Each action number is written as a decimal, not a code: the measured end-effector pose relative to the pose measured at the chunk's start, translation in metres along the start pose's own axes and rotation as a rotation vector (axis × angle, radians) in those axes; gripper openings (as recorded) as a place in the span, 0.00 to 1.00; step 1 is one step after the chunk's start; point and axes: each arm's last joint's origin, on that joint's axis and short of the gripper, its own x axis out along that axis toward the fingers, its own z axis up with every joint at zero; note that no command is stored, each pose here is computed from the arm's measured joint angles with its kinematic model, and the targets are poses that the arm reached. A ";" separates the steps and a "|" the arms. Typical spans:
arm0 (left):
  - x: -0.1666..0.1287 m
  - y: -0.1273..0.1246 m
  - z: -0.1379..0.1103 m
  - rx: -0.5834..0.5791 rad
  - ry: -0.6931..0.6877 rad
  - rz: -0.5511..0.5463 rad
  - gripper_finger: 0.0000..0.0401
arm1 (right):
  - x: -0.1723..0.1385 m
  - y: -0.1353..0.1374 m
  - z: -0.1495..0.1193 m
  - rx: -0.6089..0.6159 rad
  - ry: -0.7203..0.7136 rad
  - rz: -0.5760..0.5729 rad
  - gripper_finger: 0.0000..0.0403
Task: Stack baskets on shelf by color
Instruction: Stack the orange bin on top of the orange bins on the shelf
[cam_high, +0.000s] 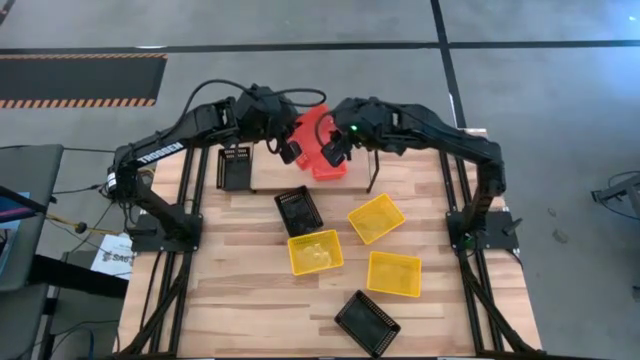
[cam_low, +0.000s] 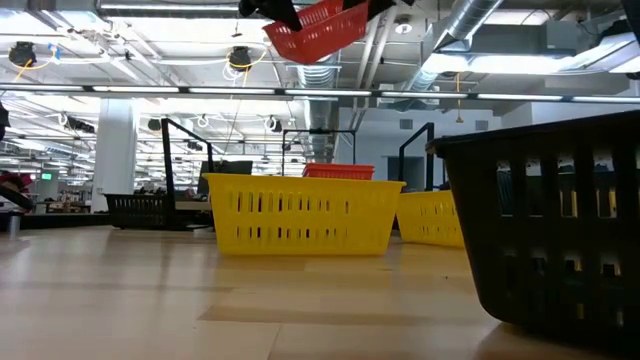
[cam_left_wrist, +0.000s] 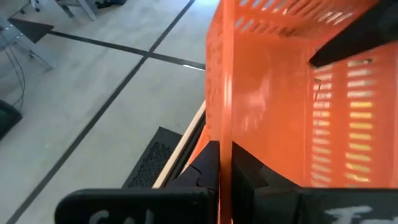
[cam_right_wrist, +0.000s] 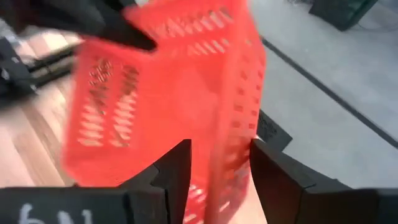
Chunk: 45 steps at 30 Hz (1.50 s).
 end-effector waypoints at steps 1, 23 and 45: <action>0.000 0.000 0.000 -0.001 -0.003 -0.001 0.00 | 0.001 -0.002 0.000 -0.005 0.006 -0.002 0.41; -0.059 -0.012 0.046 0.201 -0.322 0.013 0.27 | 0.009 0.000 -0.006 -0.053 0.085 0.038 0.01; -0.143 0.014 -0.006 0.076 0.154 -0.082 0.33 | 0.035 -0.089 0.005 -0.328 0.147 0.489 0.00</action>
